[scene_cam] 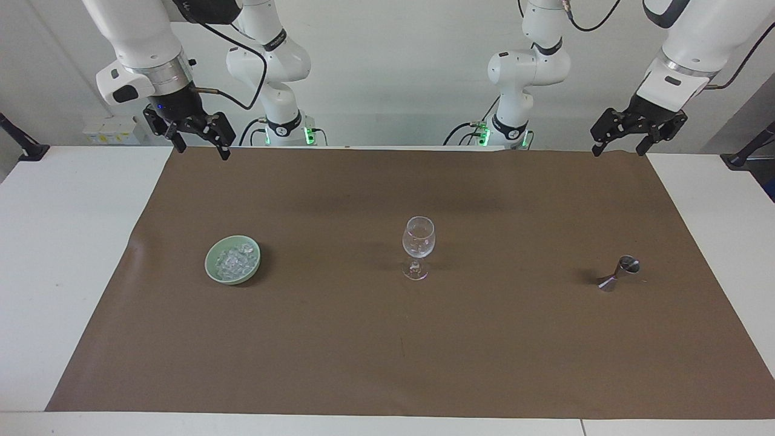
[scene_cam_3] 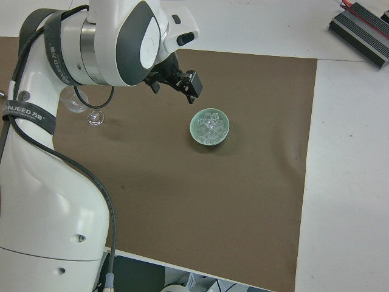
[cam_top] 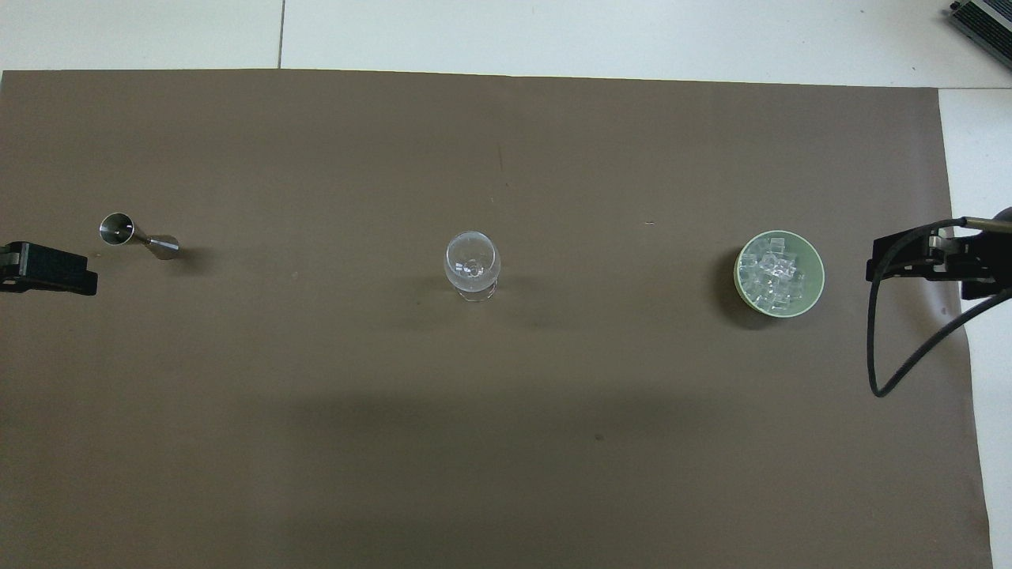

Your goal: Pour wine and add ice with both arms

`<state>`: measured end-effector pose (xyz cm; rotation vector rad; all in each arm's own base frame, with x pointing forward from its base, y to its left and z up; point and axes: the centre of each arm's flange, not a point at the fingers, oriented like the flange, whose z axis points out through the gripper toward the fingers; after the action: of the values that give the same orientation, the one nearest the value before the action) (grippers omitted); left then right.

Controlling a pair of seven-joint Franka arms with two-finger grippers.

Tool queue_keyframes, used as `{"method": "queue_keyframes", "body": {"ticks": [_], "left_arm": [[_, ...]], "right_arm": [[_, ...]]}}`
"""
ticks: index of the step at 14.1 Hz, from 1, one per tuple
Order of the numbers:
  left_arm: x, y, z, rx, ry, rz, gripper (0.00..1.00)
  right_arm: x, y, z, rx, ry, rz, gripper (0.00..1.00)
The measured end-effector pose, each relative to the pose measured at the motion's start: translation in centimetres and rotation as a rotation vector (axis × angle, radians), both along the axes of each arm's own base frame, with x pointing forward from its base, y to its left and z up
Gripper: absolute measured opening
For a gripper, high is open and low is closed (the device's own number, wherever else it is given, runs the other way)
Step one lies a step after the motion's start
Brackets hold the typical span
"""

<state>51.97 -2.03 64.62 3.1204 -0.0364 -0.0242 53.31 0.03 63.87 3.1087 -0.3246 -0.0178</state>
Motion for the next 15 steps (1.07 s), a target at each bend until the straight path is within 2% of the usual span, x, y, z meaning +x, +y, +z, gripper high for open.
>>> {"method": "queue_keyframes", "body": {"ticks": [7,12,15], "left_arm": [[0.0,0.6,-0.1,0.0,0.001,0.022,1.0],[0.0,2.0,-0.1,-0.007,0.006,0.211,1.0],[0.0,4.0,0.0,-0.071,0.013,0.298,1.0]], "right_arm": [[0.0,0.0,0.0,0.0,0.0,0.0,1.0],[0.0,0.0,0.0,0.0,0.0,0.0,1.0],[0.0,0.0,0.0,0.0,0.0,0.0,1.0]]}}
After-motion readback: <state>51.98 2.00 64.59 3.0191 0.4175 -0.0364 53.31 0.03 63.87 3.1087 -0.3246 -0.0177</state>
